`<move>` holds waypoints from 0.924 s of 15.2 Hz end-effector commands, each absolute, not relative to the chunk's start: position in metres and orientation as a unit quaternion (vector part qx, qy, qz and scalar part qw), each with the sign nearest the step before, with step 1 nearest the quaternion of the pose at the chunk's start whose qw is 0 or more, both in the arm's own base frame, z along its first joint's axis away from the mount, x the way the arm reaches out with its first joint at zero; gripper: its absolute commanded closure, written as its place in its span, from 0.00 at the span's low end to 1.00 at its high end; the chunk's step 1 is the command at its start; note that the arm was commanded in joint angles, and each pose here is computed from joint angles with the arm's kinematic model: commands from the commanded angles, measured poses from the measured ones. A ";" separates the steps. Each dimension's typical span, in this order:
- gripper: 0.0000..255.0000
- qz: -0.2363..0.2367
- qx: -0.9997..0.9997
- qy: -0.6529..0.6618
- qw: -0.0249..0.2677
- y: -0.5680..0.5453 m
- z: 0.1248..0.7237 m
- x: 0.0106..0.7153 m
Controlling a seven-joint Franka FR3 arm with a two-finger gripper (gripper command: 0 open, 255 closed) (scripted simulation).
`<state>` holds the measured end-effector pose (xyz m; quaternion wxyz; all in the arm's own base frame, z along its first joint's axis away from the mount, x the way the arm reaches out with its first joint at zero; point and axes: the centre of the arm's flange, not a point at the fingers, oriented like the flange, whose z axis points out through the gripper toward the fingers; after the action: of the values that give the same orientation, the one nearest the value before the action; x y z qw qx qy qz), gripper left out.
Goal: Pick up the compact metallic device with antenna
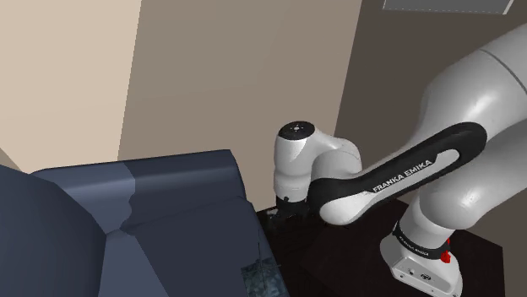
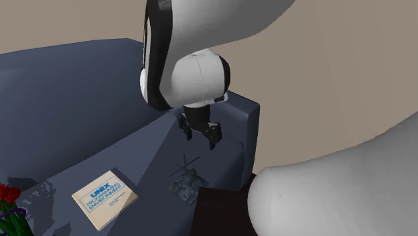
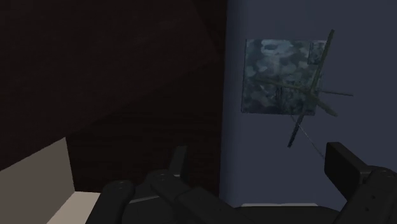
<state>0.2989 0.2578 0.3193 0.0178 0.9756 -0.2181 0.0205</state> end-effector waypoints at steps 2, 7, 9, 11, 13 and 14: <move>0.00 0.020 0.971 -0.240 0.016 0.282 0.284 0.304; 0.00 0.020 0.962 -0.272 0.017 0.320 0.231 0.316; 0.00 0.020 0.958 -0.285 0.017 0.335 0.210 0.322; 0.00 0.020 0.955 -0.296 0.018 0.348 0.191 0.328; 0.00 0.020 0.955 -0.296 0.018 0.348 0.181 0.328; 0.00 0.020 0.955 -0.296 0.018 0.348 0.175 0.328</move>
<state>0.3277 0.3472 0.1814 0.0175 0.9549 -0.2957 0.0191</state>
